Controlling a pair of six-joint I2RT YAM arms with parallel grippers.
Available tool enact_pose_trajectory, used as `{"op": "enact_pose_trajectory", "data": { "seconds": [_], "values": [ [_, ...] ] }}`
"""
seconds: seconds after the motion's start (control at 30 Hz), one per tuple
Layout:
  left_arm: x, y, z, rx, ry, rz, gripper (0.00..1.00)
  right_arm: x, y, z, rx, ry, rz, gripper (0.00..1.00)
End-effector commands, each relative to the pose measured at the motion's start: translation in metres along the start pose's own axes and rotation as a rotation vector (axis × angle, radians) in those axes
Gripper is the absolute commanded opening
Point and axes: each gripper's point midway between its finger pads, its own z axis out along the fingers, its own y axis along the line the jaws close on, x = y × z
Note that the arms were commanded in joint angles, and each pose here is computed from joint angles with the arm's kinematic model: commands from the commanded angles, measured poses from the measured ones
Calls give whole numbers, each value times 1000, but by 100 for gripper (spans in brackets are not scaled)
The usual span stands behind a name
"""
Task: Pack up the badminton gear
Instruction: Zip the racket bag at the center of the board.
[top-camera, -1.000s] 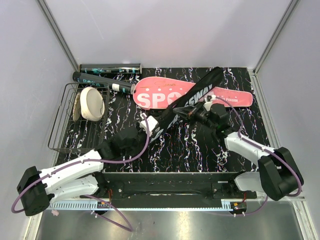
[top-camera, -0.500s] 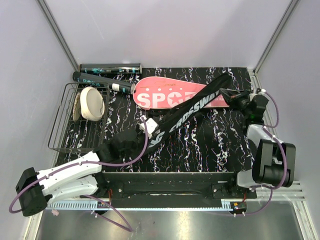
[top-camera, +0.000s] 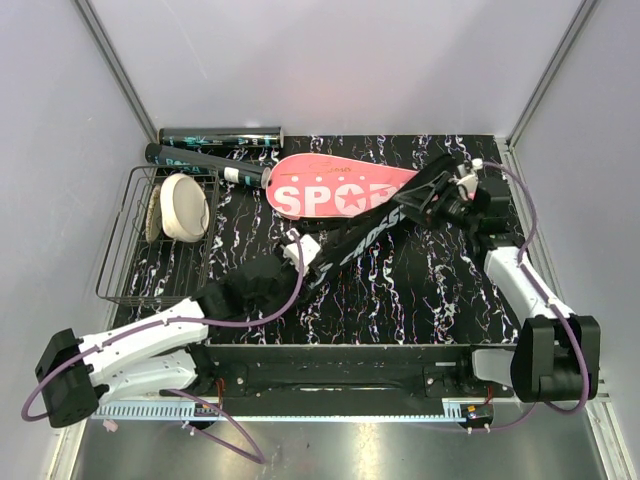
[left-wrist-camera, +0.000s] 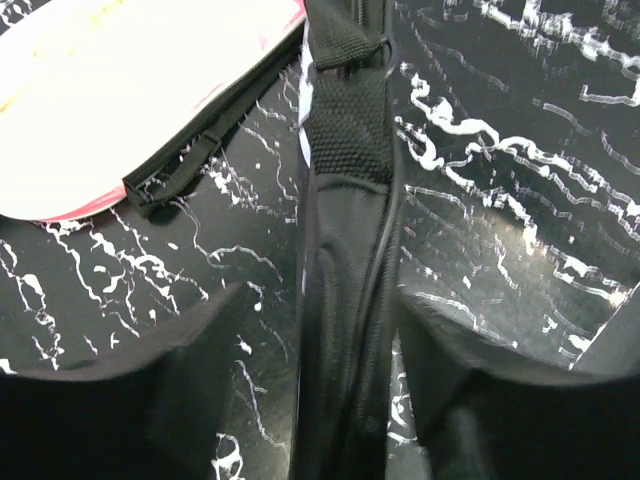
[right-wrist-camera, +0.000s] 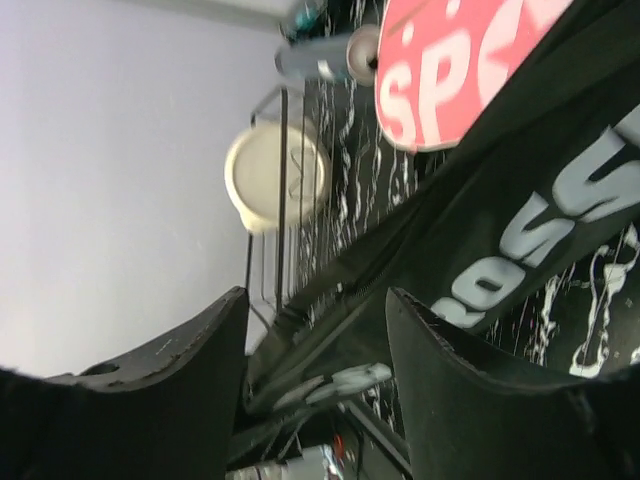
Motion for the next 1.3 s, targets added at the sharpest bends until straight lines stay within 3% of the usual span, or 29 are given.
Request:
{"op": "enact_pose_trajectory", "data": {
  "seconds": [0.0, 0.23, 0.4, 0.43, 0.57, 0.6, 0.7, 1.03, 1.27],
  "values": [
    [-3, -13, 1, 65, 40, -34, 75, 44, -30, -1, 68, 119, 37, 65],
    [-40, -29, 41, 160, 97, -111, 93, 53, -43, 11, 5, 136, 108, 65],
    [-61, -41, 87, 217, 170, -132, 93, 54, -49, 12, 22, 130, 112, 65],
    [-47, -45, 94, 230, 233, -135, 91, 53, -52, 14, 26, 132, 112, 65],
    [-33, -47, 96, 250, 273, -161, 58, 51, -49, 18, 11, 145, 109, 65],
    [-30, -43, 95, 228, 278, -164, 35, 50, -49, 17, 14, 138, 108, 68],
    [-21, -38, 85, 203, 292, -169, 12, 46, -48, 12, 64, 95, 116, 80],
    [-18, -35, 56, 178, 259, -245, 7, 37, -23, -7, 64, -10, 133, 80],
    [-2, -51, 45, 200, 269, -251, 4, 43, -9, 16, 62, 45, 112, 76]
  ]
}}
